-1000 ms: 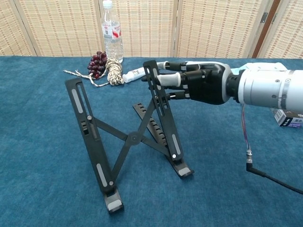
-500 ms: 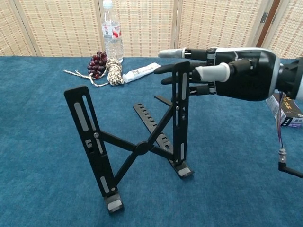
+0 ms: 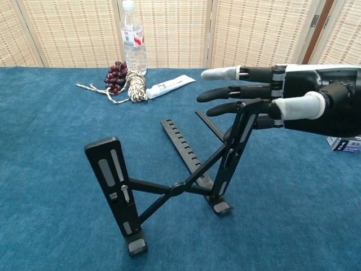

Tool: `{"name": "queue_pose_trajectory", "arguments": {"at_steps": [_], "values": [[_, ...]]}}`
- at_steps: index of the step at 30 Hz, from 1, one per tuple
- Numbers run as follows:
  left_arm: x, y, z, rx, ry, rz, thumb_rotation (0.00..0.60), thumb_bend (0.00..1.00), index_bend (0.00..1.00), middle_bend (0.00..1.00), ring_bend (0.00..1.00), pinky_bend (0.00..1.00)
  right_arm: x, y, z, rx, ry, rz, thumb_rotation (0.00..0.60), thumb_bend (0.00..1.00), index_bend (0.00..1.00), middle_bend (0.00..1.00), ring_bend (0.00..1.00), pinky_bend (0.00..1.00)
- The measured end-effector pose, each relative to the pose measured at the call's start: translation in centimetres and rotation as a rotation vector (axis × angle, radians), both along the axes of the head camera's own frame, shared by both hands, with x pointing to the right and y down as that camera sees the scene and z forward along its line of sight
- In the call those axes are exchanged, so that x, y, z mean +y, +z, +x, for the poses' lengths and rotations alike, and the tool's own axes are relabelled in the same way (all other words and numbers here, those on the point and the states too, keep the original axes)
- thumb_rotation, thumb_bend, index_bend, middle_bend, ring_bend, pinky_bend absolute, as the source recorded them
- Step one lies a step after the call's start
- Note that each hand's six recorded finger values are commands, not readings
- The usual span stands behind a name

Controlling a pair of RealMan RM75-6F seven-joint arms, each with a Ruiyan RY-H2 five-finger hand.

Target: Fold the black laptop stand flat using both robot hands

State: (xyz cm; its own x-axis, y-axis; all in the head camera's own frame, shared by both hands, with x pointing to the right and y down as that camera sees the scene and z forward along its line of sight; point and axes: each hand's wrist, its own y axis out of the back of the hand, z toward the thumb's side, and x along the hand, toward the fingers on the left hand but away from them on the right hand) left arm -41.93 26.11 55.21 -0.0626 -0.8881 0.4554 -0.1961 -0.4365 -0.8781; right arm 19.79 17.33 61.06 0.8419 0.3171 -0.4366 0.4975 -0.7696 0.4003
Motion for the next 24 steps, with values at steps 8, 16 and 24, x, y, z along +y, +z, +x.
{"name": "queue_pose_trajectory", "arguments": {"at_steps": [8, 16, 24], "values": [[0.0, 0.0, 0.0, -0.001, 0.002, 0.000, 0.600, 0.17, 0.12, 0.14, 0.10, 0.01, -0.5, 0.2, 0.1, 0.014, 0.014, 0.015, 0.600, 0.08, 0.12, 0.17, 0.14, 0.32], [0.0, -0.1, -0.1, -0.001, -0.005, 0.002, 0.600, 0.17, 0.12, 0.14, 0.10, 0.01, -1.2, 1.3, -1.3, 0.027, -0.005, 0.033, 0.600, 0.00, 0.09, 0.15, 0.11, 0.24], [0.1, -0.2, -0.2, -0.007, -0.005, 0.002, 0.600, 0.17, 0.12, 0.14, 0.10, 0.01, -1.5, 2.5, -3.0, 0.022, -0.040, 0.017, 0.600, 0.00, 0.04, 0.09, 0.04, 0.17]]}}
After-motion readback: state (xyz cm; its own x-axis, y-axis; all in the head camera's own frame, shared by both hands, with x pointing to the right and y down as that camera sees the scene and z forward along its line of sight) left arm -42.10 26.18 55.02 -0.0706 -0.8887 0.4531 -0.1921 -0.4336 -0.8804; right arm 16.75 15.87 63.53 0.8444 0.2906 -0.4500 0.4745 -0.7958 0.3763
